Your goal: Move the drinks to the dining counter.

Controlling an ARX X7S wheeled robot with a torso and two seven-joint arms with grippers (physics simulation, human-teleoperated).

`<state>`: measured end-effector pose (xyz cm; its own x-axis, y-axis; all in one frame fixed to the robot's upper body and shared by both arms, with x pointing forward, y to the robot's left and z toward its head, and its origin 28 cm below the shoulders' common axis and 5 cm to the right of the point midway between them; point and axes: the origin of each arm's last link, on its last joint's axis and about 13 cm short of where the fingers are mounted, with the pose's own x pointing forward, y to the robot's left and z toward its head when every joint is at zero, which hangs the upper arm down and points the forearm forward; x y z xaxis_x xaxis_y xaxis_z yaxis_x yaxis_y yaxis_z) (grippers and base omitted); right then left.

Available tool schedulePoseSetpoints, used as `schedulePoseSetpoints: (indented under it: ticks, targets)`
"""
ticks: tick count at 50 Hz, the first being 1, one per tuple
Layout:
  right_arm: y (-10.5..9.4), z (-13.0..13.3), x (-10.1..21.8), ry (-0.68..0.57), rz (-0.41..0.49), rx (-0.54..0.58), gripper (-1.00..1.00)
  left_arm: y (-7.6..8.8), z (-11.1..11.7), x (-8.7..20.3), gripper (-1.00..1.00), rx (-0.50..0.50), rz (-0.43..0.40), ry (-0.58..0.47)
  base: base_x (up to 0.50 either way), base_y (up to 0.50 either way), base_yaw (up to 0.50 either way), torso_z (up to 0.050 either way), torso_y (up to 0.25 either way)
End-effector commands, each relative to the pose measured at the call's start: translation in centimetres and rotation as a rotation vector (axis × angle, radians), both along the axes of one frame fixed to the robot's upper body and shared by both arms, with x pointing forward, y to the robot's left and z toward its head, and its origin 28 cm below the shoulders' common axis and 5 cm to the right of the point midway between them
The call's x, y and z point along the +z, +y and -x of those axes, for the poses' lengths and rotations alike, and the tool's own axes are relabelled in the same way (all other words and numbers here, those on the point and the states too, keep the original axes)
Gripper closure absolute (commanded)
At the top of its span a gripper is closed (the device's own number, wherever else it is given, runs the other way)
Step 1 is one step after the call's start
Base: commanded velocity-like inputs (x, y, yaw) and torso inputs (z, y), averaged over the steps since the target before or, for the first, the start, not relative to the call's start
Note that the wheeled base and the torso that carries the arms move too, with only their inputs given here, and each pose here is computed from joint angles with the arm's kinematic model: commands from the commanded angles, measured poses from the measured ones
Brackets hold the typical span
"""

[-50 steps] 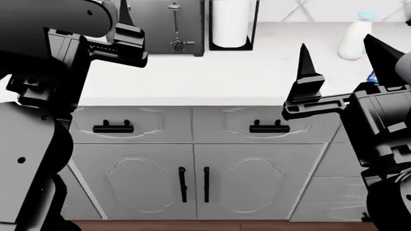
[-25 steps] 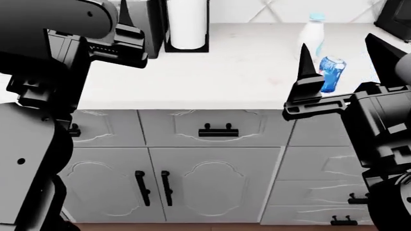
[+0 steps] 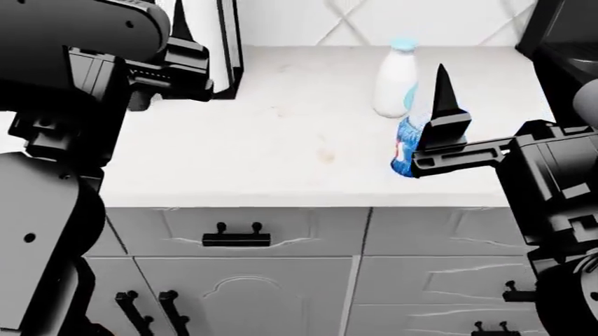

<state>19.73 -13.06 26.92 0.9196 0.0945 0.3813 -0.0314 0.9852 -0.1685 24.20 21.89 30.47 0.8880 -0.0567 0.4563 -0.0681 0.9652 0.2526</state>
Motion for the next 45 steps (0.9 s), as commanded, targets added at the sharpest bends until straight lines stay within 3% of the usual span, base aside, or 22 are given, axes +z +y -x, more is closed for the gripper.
schedulePoseSetpoints:
  ticks: [1, 22, 31, 37, 38, 40, 42, 44, 45]
  targets:
    - [-0.1, 0.1, 0.1, 0.005, 0.006, -0.004, -1.00, 0.1, 0.2, 0.2, -1.00, 0.003, -0.001, -0.003, 0.40, -0.47, 0.00, 0.000, 0.000]
    - [0.1, -0.1, -0.2, 0.020, 0.014, 0.002, -1.00, 0.4, 0.7, 0.3, -1.00, 0.015, 0.004, -0.010, 0.40, -0.46, 0.00, 0.000, 0.001]
    - [0.2, -0.1, -0.5, 0.063, 0.033, -0.009, -1.00, 0.6, 1.1, 0.1, -1.00, 0.005, -0.002, 0.013, 0.03, -0.01, 0.00, 0.000, 0.000]
    - [0.2, -0.1, -0.5, 0.080, 0.034, -0.010, -1.00, 0.9, 1.4, -0.9, -1.00, -0.151, -0.116, 0.243, 0.00, 0.00, 0.00, 0.000, 0.000]
    - [0.2, -0.1, -0.5, 0.080, 0.035, -0.012, -1.00, 2.3, 0.6, -1.2, -1.00, -0.064, -0.062, 0.309, 0.00, 0.00, 0.00, 0.000, 0.000]
    - [0.2, -0.1, -0.5, 0.080, 0.030, -0.010, -1.00, 2.8, 0.7, -0.7, -1.00, 0.005, -0.052, 0.320, 0.00, 0.00, 0.00, 0.000, 0.000]
    - [0.2, -0.2, -0.4, 0.080, 0.029, -0.008, -1.00, 1.9, 1.2, -0.9, -1.00, -0.144, -0.101, 0.389, 0.00, 0.00, 0.00, 0.000, 0.000]
    - [0.3, -0.1, -0.3, 0.079, 0.032, -0.005, -1.00, 1.0, 2.2, -1.7, -1.00, -0.390, -0.169, 0.505, 0.00, 0.00, 0.00, 0.000, 0.000]
    - [0.2, -0.1, -0.3, 0.079, 0.030, -0.006, -1.00, 1.0, 2.2, -2.1, -1.00, -0.445, -0.169, 0.546, 0.00, 0.00, 0.00, 0.000, 0.000]
